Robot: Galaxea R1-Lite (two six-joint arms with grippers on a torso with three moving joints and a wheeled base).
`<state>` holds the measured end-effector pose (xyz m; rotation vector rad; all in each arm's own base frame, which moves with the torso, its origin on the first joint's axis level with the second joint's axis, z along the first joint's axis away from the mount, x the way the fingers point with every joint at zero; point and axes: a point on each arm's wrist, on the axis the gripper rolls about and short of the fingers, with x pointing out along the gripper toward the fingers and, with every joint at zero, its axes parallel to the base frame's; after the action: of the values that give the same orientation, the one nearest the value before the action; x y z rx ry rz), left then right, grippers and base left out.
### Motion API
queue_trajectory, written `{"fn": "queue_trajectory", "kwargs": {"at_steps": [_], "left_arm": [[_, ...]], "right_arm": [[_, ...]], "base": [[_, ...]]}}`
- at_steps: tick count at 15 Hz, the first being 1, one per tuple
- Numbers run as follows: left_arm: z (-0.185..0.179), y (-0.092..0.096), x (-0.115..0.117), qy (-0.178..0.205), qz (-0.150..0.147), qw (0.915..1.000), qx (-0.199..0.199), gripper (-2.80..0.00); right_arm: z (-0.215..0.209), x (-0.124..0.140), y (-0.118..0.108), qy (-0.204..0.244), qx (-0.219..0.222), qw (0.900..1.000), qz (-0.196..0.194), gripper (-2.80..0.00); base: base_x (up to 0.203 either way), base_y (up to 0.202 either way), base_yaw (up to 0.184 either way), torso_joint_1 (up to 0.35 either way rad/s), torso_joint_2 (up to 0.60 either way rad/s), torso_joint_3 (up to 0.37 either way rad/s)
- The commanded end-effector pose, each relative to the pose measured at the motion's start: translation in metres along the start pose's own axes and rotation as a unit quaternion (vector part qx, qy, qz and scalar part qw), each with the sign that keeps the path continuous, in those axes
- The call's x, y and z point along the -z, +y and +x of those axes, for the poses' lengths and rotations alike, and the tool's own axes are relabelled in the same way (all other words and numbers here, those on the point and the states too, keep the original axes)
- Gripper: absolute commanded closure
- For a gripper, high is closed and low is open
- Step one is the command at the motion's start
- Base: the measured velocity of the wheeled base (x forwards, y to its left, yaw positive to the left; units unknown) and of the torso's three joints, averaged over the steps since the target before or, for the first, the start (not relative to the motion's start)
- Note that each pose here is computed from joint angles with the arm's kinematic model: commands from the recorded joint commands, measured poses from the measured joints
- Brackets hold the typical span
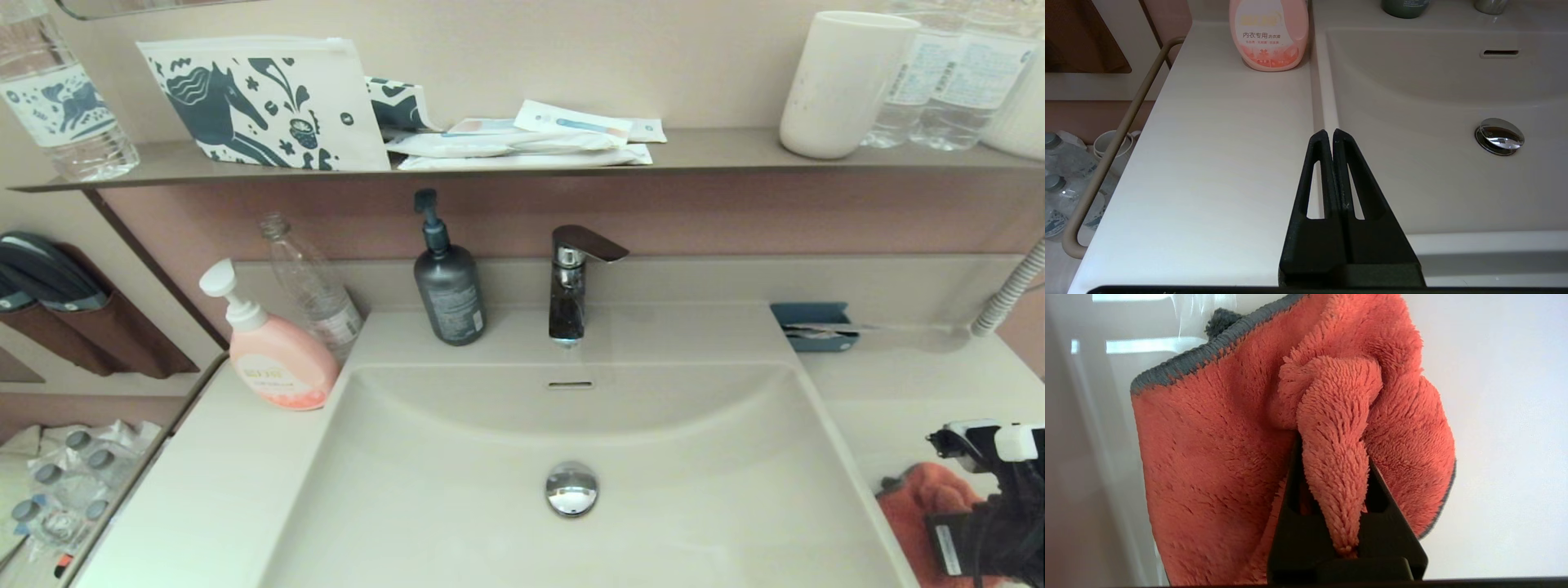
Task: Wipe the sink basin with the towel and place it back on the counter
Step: Wipe the sink
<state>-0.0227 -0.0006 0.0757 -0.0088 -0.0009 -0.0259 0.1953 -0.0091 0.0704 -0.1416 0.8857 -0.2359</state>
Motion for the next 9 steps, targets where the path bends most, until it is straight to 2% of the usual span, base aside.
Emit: {"fn": "queue_trajectory", "kwargs": {"at_steps": [1, 3, 9], "left_arm": [[0.0, 0.0, 0.0, 0.0, 0.0, 1.0, 0.0, 0.0], [0.0, 0.0, 0.0, 0.0, 0.0, 1.0, 0.0, 0.0], [0.0, 0.0, 0.0, 0.0, 0.0, 1.0, 0.0, 0.0]], "right_arm": [[0.025, -0.009, 0.004, 0.019, -0.001, 1.0, 0.004, 0.0], [0.032, -0.024, 0.005, 0.003, -0.008, 0.999, 0.043, 0.0], [0.04, -0.054, 0.006, -0.035, -0.042, 0.994, 0.096, 0.0]], "base": [[0.0, 0.0, 0.0, 0.0, 0.0, 0.0], [0.0, 0.0, 0.0, 0.0, 0.0, 0.0], [0.0, 0.0, 0.0, 0.0, 0.0, 0.0]]}}
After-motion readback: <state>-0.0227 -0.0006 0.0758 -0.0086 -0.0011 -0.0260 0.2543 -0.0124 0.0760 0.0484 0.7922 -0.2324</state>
